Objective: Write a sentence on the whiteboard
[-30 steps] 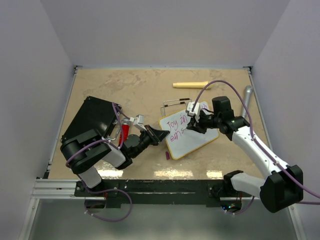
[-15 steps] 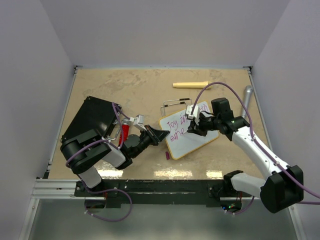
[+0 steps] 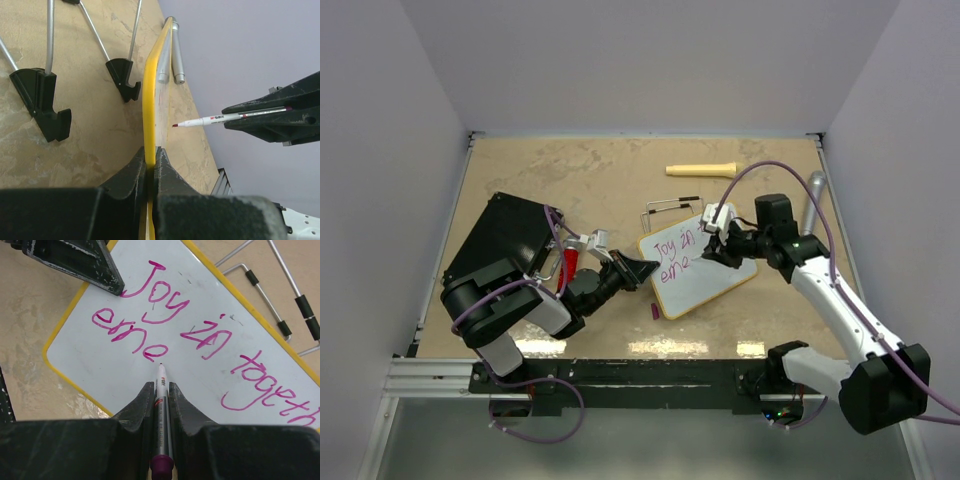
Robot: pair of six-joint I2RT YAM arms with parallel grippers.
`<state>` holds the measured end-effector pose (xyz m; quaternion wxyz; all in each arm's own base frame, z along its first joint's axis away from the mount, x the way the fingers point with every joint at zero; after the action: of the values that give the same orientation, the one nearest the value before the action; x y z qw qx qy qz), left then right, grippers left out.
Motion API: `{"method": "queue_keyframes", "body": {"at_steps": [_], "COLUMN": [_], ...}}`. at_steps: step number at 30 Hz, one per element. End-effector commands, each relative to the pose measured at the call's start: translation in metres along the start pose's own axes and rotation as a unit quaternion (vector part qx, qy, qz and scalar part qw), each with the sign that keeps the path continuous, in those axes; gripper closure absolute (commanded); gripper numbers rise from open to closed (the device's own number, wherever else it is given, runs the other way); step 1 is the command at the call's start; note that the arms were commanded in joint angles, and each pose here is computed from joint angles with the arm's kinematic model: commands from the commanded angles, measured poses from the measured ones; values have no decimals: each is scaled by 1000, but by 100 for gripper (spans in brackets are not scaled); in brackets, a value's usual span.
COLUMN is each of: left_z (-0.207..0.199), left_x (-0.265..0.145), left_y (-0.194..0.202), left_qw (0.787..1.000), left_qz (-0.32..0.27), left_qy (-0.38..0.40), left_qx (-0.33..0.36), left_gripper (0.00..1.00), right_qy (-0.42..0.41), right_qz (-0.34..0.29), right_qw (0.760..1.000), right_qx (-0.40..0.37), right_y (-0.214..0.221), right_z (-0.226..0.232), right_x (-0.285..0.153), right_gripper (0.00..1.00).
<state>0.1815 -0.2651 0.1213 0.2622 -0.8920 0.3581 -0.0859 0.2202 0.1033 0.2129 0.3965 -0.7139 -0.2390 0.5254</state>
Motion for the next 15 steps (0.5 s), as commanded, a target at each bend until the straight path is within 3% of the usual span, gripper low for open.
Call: {"method": "queue_keyframes", "body": {"at_steps": [1,15], "left_z": [-4,-4], "left_x": [-1,0], "left_y": [-2,-1], "left_qw": [999,999], "left_qz": [-2,-1], "left_qy": [21,25], "left_qx": [39,38], "left_gripper": [100,100], "right_qy": [28,50], "right_qz": [-44,-22], "right_qw": [999,998], "right_qx": [-18,13], "right_y": [-21,-10], "right_z": [-11,-22], "right_x": [-15,-3], "right_gripper": [100,100]}}
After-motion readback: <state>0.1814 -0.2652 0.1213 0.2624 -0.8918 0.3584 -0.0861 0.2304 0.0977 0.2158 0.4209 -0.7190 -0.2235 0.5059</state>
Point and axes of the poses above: each gripper's point midway between its finger pads, its own x axis out along the fingers, its own z axis along the line the jaws close on, y = z × x, the point moved 9 cm from there along -x, back along the fingers, and after that the axes turned 2 degrees about -x, right-handed, at the moved point
